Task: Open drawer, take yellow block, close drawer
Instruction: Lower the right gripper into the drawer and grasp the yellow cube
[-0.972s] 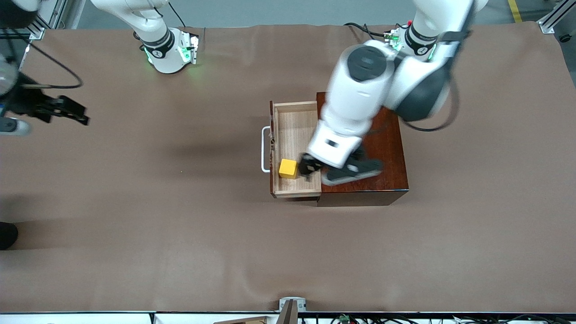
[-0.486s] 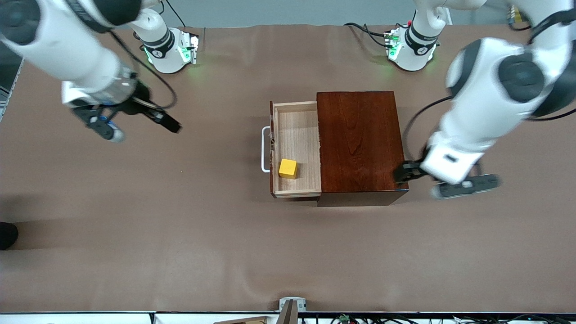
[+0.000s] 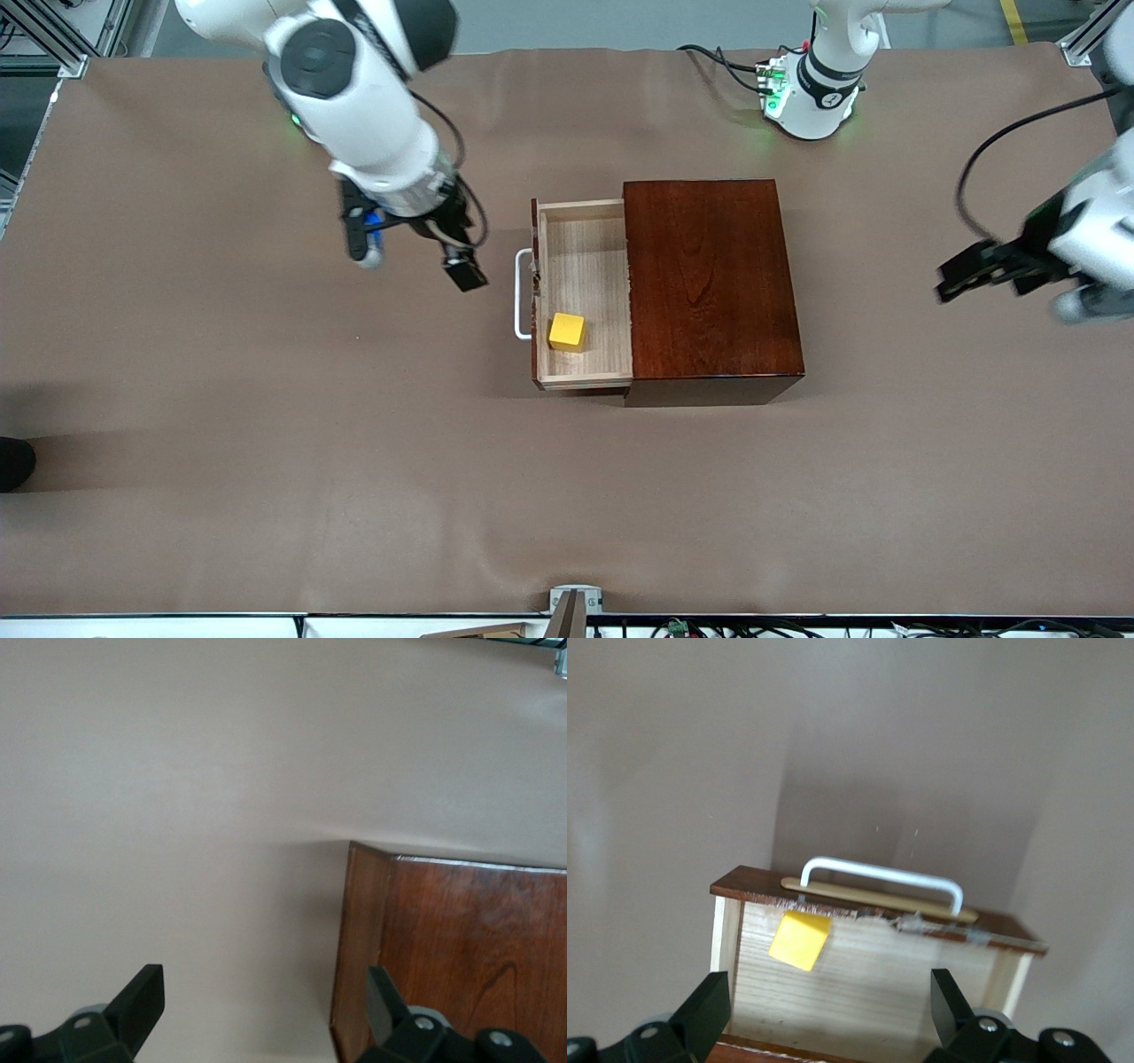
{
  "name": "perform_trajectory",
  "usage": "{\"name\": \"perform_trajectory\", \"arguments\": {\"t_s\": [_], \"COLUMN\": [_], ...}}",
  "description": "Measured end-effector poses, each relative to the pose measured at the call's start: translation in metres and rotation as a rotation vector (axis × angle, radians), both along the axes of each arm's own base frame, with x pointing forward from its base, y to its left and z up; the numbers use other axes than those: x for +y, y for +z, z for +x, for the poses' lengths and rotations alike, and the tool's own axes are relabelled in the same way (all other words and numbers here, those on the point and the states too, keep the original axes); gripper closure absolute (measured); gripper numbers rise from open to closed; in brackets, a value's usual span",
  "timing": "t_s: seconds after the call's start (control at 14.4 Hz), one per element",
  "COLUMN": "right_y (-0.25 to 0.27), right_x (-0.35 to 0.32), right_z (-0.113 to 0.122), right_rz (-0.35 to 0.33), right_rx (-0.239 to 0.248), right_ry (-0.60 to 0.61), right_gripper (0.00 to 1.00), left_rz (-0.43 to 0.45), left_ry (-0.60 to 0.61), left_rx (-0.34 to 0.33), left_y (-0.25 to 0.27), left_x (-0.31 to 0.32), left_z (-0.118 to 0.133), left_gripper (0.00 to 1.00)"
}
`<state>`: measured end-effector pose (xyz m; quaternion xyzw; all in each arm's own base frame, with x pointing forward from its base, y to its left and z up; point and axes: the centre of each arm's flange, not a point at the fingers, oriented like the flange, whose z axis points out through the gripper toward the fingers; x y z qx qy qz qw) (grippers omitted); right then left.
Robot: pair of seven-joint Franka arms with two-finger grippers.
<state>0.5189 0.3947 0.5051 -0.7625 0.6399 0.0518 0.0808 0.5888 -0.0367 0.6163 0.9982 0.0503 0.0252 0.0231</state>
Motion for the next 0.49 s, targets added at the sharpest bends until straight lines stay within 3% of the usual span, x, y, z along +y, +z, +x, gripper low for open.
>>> {"name": "perform_trajectory", "arguments": {"t_s": [0.28,0.49], "right_y": [-0.053,-0.096], "right_x": [0.042,0.06], "right_z": [0.0,0.003], "right_rz": [0.014,0.006], "right_rx": [0.014,0.022], "right_ry": [-0.174,-0.22], "right_gripper": [0.0,0.0], "left_rz": [0.002,0.006], "left_ry": [-0.02,-0.032], "left_rx": [0.007,0.009], "left_y": [0.017,0.026], "left_x": [-0.009,-0.007], "left_z": [-0.017,-0.028], "left_gripper": [0.0,0.0]}}
